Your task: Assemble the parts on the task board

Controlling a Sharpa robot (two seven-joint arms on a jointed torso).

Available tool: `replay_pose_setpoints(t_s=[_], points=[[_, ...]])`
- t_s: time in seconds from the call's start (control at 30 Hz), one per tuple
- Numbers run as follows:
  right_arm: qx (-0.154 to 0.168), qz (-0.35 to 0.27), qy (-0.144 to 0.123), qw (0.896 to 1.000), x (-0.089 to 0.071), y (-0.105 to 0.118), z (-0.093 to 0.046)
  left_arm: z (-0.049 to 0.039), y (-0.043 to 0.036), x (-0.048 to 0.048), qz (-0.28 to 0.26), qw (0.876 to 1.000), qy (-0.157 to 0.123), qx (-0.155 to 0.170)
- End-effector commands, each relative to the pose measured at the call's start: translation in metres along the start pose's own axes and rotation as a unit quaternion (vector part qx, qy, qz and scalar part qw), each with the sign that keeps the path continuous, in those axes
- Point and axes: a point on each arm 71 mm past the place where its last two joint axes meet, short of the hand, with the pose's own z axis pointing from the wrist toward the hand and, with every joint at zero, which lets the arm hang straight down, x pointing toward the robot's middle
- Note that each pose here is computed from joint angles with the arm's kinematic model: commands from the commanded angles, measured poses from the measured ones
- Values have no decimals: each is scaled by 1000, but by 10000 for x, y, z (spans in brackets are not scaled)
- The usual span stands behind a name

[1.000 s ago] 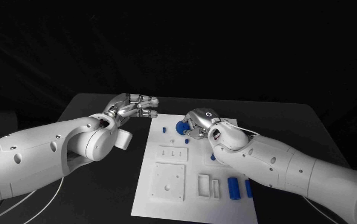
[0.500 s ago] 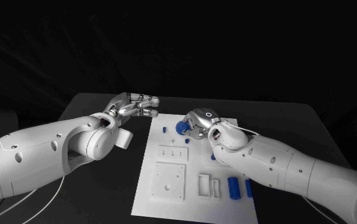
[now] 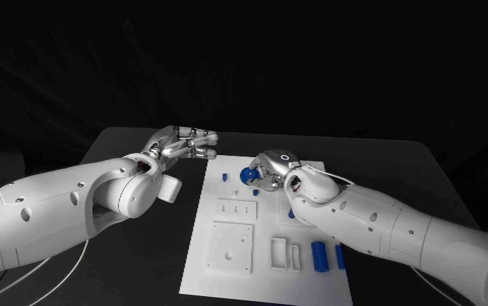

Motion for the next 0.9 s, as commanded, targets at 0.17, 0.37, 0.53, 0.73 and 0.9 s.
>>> replay_pose_setpoints(t_s=[0.17, 0.37, 0.53, 0.73, 0.9], points=[[-2, 4, 22, 1000, 40, -4, -10, 8, -23, 16, 2, 1000, 6, 8], [9, 15, 36, 999, 56, -74, -31, 5, -20, 5, 3, 1000, 5, 7], [15, 27, 25, 999, 34, -120, -50, 2, -18, -11, 3, 1000, 3, 7], [11, 55, -23, 998, -46, -135, -71, 0, -17, -19, 4, 1000, 2, 7], [8, 84, -73, 994, -172, -136, -93, -4, -16, -30, 4, 1000, 1, 6]])
